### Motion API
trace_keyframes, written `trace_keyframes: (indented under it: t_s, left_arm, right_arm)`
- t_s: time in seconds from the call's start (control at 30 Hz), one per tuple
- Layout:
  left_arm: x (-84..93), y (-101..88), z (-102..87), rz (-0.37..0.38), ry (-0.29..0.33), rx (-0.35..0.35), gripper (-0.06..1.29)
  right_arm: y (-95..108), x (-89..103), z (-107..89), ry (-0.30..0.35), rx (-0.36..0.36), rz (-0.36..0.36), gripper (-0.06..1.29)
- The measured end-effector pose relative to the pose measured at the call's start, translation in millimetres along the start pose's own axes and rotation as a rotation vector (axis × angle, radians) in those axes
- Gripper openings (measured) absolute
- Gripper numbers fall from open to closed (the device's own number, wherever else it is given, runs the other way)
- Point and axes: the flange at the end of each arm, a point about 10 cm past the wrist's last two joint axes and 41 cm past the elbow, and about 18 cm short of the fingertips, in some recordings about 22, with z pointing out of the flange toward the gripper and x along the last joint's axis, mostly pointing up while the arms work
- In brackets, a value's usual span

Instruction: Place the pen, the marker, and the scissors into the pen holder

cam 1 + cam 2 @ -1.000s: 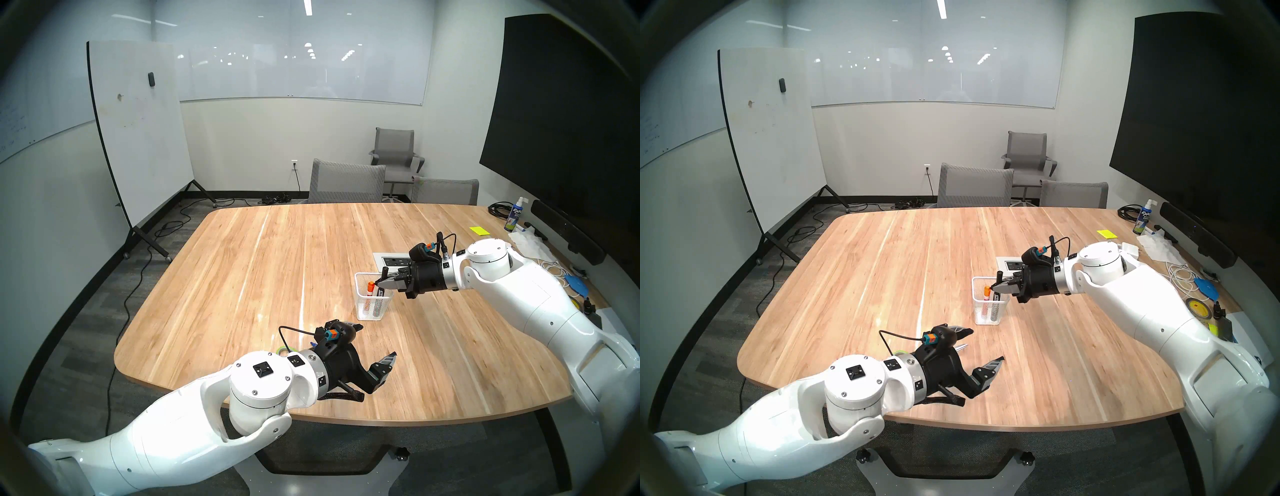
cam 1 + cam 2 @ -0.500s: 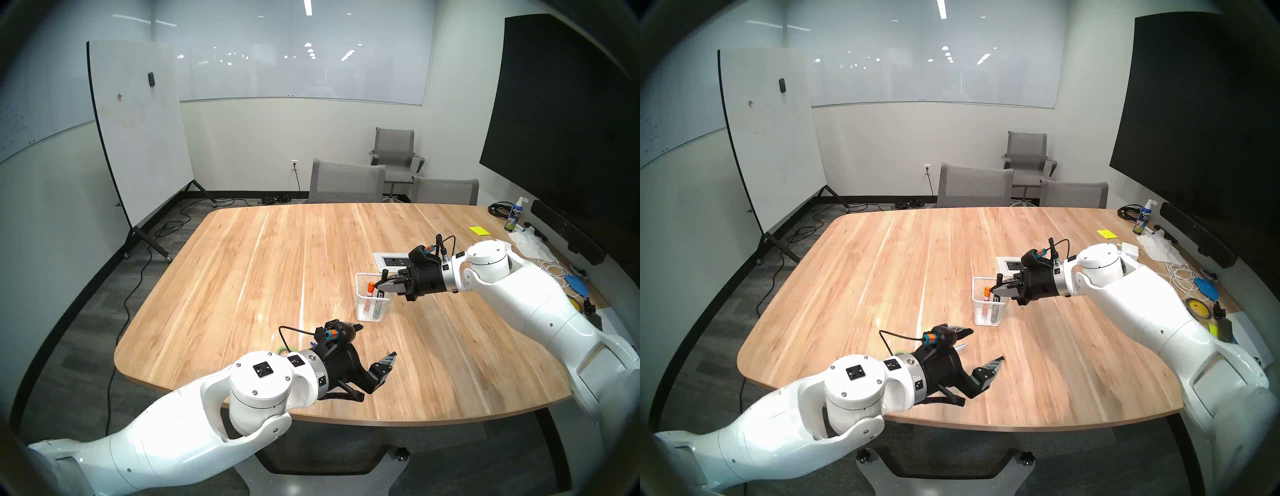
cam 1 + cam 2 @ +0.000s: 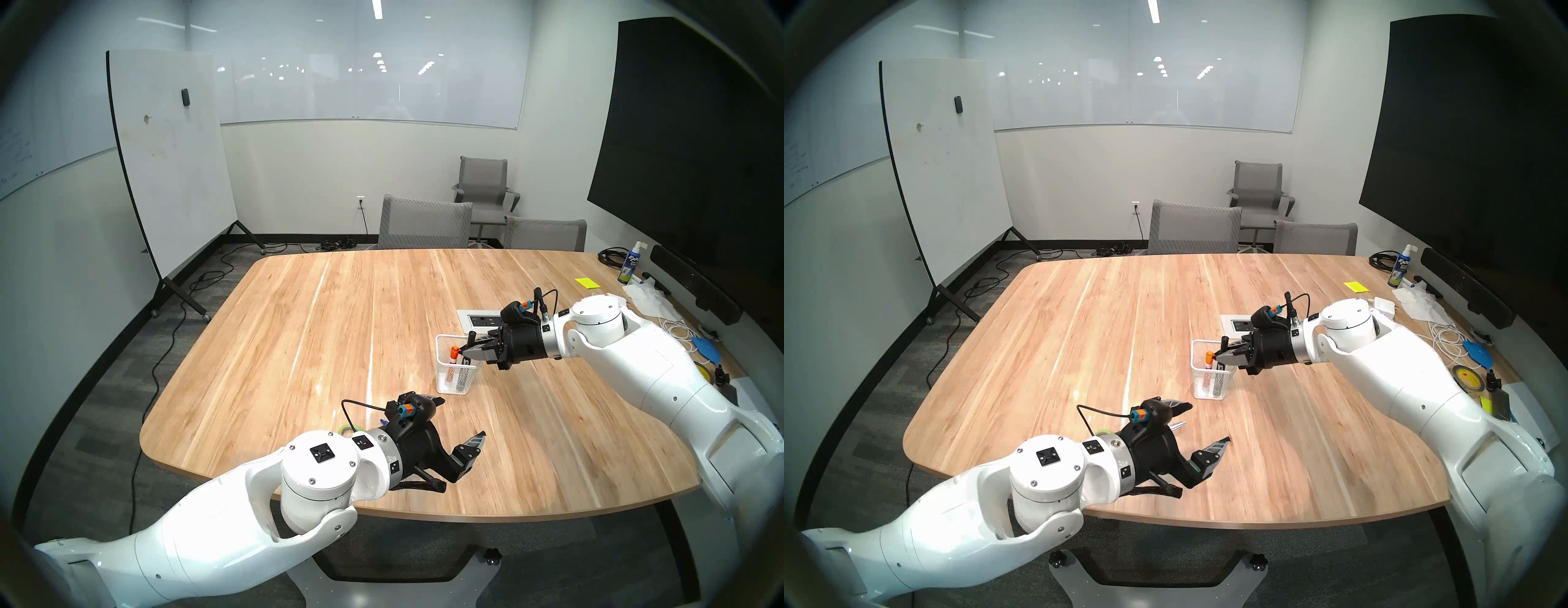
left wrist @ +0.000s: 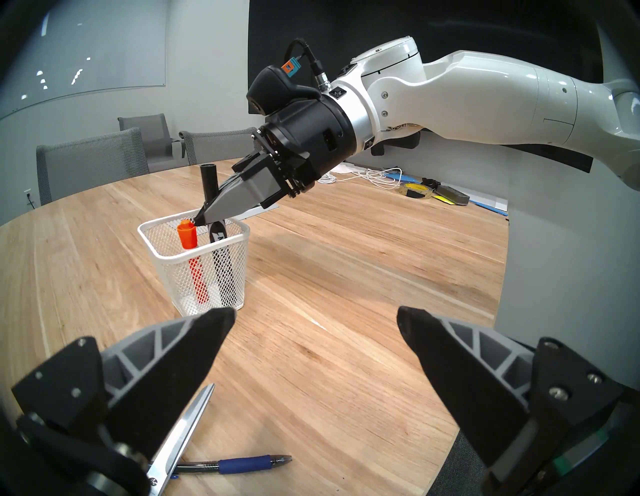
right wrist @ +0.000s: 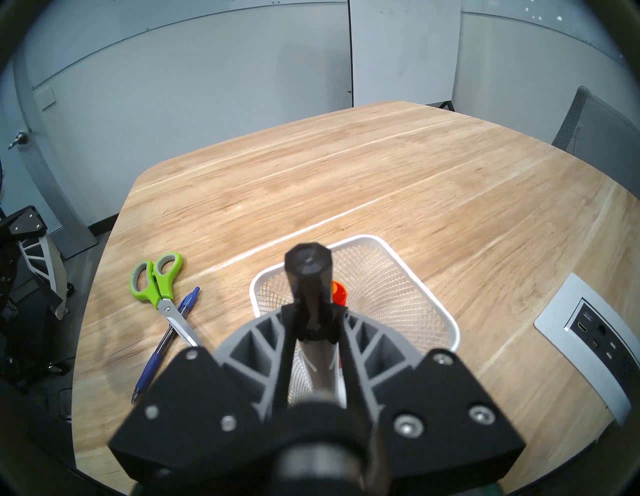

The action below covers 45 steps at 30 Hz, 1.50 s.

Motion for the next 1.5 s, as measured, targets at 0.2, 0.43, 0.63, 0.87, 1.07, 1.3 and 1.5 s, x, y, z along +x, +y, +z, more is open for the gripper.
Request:
trace_keyframes:
  t_s: [0.2, 0.43, 0.63, 0.87, 1.07, 1.3, 1.5]
  left_arm:
    - [0.0, 0.0, 0.0, 0.000, 0.000, 0.000, 1.27]
    - [0.0, 0.0, 0.0, 0.000, 0.000, 0.000, 1.27]
    - [0.0, 0.0, 0.0, 0.000, 0.000, 0.000, 1.27]
    - [0.0, 0.0, 0.0, 0.000, 0.000, 0.000, 1.27]
    - [0.0, 0.0, 0.0, 0.000, 0.000, 0.000, 1.27]
    - [0.0, 0.0, 0.0, 0.000, 0.000, 0.000, 1.27]
    - [0.0, 0.0, 0.0, 0.000, 0.000, 0.000, 1.27]
  right_arm:
    - [0.1, 0.8, -0.7, 0.002, 0.003, 0.000, 0.33]
    - [0.3, 1.8, -1.9, 0.003, 0.006, 0.001, 0.41]
    - [0.6, 2.6, -3.0, 0.003, 0.007, 0.003, 0.67]
    - [1.5, 4.7, -5.0, 0.006, 0.006, 0.004, 0.67]
    - [3.4, 9.2, -9.5, 0.013, 0.001, 0.001, 0.80]
    - [6.5, 19.1, -18.8, 0.028, -0.004, 0.004, 1.07]
    - [10.4, 28.8, -30.1, 0.040, -0.008, 0.011, 1.12]
